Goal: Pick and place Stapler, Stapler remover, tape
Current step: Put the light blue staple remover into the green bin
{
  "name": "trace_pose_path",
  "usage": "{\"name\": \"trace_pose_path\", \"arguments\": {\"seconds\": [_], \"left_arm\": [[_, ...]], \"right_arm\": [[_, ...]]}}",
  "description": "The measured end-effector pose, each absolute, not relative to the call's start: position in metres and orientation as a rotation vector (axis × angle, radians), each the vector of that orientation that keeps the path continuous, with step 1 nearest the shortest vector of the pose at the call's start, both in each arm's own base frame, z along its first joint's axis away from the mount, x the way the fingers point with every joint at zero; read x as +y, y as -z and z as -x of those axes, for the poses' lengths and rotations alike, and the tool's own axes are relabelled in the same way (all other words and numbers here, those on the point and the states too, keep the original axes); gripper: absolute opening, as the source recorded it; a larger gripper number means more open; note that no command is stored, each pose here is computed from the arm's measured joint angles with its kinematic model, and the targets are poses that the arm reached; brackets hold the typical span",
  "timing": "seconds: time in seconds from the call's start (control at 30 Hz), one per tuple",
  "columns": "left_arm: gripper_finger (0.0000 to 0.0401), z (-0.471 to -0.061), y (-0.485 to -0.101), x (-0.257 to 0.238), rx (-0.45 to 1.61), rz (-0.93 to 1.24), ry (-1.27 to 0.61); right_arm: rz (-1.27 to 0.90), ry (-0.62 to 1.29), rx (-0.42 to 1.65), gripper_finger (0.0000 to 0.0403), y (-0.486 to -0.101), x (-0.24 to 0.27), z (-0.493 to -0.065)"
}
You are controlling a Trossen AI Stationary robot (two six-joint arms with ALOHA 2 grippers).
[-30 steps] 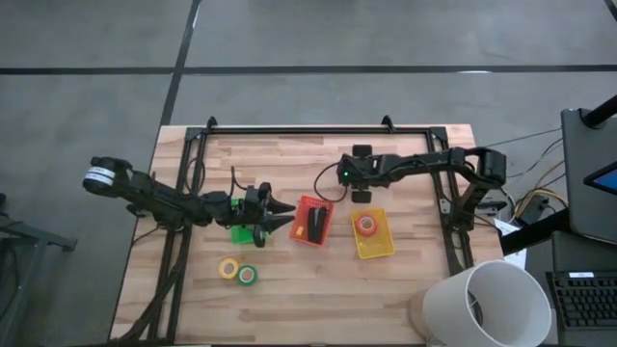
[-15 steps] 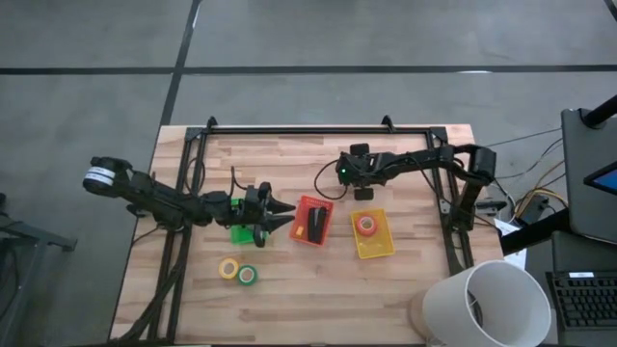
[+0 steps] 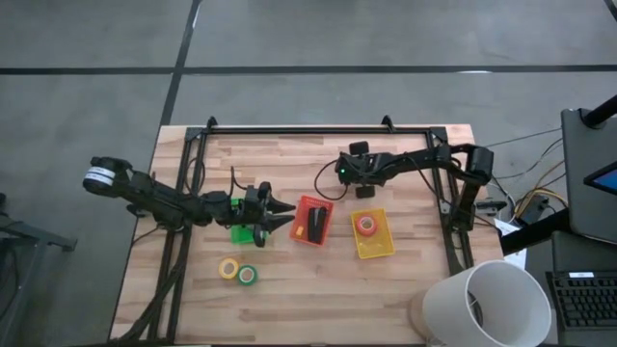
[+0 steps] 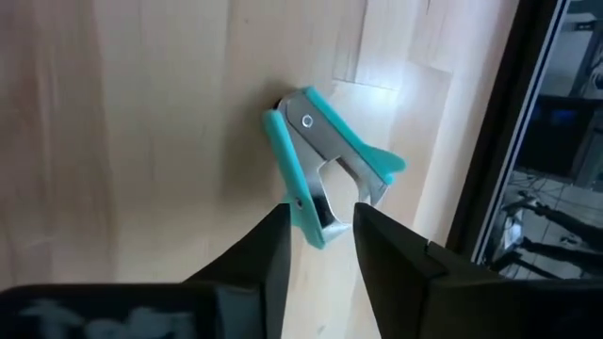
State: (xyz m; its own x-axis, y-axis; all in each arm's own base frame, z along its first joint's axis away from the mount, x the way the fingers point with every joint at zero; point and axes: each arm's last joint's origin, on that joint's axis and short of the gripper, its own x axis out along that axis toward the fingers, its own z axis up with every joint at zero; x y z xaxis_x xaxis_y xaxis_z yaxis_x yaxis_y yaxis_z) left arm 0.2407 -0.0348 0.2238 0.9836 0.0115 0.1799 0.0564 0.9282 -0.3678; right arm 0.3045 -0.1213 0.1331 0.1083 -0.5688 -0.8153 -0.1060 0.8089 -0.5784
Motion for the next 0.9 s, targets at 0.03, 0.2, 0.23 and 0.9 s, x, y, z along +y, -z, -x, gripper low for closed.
{"name": "trace_pose_path", "arguments": {"seconds": [0.03, 0.2, 0.23, 0.9], "left_arm": [[0.0147, -0.241, -0.224, -0.035, -0.181, 0.378, 0.023], [0.0147, -0.241, -0.224, -0.035, -0.181, 0.377, 0.023], [0.0147, -0.241, -0.224, -0.035, -0.181, 0.377, 0.023], [0.0147, -0.241, -0.223, -0.035, -0.179, 0.348, 0.014]], "right_arm": [[0.581, 0.37, 1.442, 0.0109, -0.133, -0.121, -0.305], [0.581, 0.37, 1.442, 0.0087, -0.133, -0.121, -0.305], [0.581, 0.369, 1.442, 0.0083, -0.133, -0.121, -0.305], [0.561, 0.376, 1.408, 0.0008, -0.135, -0.107, -0.309]]}}
